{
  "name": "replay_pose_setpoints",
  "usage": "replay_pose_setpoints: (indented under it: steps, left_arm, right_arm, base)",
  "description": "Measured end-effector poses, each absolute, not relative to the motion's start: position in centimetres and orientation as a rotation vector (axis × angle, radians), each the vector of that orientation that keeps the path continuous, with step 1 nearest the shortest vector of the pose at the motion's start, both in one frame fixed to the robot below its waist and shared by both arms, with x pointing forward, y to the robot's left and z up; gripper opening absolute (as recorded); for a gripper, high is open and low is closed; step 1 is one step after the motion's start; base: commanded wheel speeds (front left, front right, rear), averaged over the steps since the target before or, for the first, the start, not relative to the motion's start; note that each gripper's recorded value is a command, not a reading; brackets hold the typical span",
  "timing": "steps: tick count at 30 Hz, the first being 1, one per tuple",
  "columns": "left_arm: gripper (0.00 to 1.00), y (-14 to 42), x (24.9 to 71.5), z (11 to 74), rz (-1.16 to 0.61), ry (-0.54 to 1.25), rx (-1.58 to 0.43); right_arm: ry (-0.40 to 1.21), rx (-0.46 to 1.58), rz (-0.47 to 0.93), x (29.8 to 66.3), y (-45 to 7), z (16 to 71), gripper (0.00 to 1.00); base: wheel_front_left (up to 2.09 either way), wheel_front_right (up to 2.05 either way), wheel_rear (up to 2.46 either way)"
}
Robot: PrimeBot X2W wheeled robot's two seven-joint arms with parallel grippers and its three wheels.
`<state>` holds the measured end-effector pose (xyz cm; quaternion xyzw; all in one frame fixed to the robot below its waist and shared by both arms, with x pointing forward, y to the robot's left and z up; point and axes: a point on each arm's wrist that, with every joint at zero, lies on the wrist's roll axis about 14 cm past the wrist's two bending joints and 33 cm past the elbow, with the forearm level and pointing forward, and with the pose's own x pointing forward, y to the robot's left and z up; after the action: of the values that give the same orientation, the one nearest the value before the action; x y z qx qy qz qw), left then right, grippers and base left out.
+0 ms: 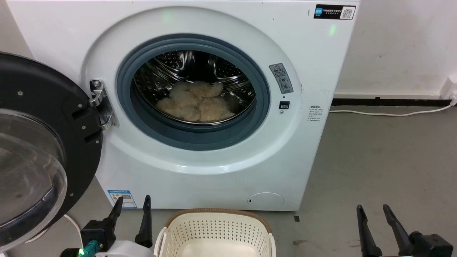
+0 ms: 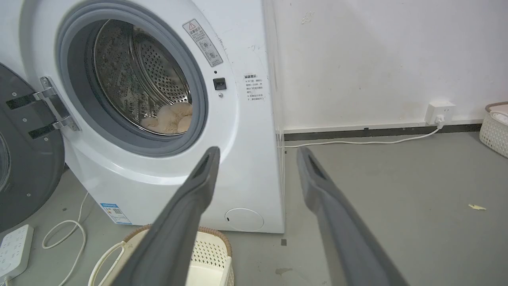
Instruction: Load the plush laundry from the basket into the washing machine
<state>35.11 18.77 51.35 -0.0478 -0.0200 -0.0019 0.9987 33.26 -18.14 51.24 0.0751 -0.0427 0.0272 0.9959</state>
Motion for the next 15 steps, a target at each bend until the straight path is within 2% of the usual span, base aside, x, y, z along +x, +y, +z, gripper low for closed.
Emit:
replay_pose_setpoints:
  steps: [15]
  left_arm:
    - [1.0, 18.97, 35.24, 51.28, 0.01, -0.041, -0.111]
  right_arm:
    - [-0.07, 0.151, 0.055, 33.4, -18.1, 50.83, 1.0]
  base:
    - [0.0, 0.0, 0.0]
